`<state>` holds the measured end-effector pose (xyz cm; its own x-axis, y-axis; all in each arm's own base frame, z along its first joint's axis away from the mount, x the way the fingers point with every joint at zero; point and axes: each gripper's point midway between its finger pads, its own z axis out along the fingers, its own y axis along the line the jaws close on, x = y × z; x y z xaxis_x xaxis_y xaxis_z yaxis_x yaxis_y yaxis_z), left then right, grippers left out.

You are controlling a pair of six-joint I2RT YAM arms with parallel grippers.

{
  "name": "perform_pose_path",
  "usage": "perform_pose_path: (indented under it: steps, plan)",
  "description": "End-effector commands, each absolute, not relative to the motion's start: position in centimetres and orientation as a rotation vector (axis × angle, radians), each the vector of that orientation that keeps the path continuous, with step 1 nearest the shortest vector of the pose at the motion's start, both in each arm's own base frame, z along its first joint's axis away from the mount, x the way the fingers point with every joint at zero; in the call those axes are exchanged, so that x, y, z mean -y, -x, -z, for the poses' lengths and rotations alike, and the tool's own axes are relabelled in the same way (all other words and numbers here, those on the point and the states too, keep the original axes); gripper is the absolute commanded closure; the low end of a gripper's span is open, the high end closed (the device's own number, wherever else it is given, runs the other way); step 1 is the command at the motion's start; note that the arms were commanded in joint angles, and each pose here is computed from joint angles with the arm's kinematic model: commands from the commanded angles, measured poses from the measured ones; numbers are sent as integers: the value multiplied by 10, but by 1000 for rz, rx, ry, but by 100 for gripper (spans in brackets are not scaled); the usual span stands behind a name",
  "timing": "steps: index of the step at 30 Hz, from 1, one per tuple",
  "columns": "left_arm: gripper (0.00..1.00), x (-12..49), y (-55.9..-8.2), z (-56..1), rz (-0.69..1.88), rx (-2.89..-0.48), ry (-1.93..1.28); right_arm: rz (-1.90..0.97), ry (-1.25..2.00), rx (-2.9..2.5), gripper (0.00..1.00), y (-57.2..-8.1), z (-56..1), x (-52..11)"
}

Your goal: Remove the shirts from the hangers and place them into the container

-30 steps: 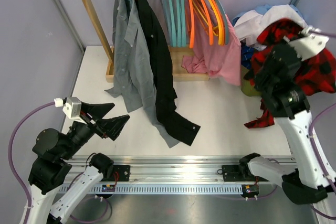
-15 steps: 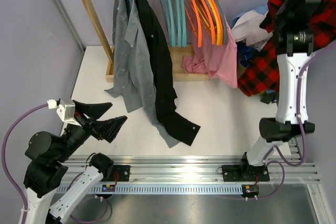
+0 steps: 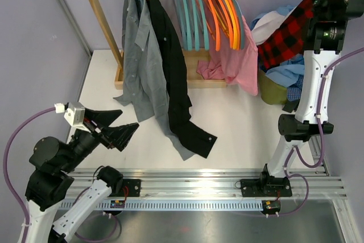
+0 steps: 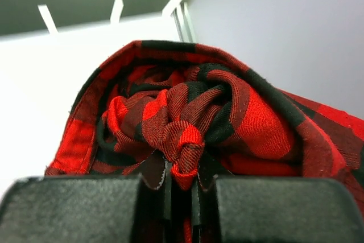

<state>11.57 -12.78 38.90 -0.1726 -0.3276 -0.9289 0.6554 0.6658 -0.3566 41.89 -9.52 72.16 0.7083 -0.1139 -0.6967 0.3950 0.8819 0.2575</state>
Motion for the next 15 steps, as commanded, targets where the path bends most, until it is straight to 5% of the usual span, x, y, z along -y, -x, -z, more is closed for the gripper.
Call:
perform_pose_path:
  steps: [1,7,11,15]
  plan:
    - [1,127,-125,-400,862,-1489,-276,297,-358,-494,100,-380,-767,102]
    - [1,133,-139,-387,853,-1530,-257,321,-390,-739,100,-507,-662,146]
    - [1,137,-146,-377,865,-1541,-237,327,-448,-1148,100,-608,-498,164]
    - [1,144,-150,-364,910,-1545,-216,156,-579,-1581,100,-646,-308,147]
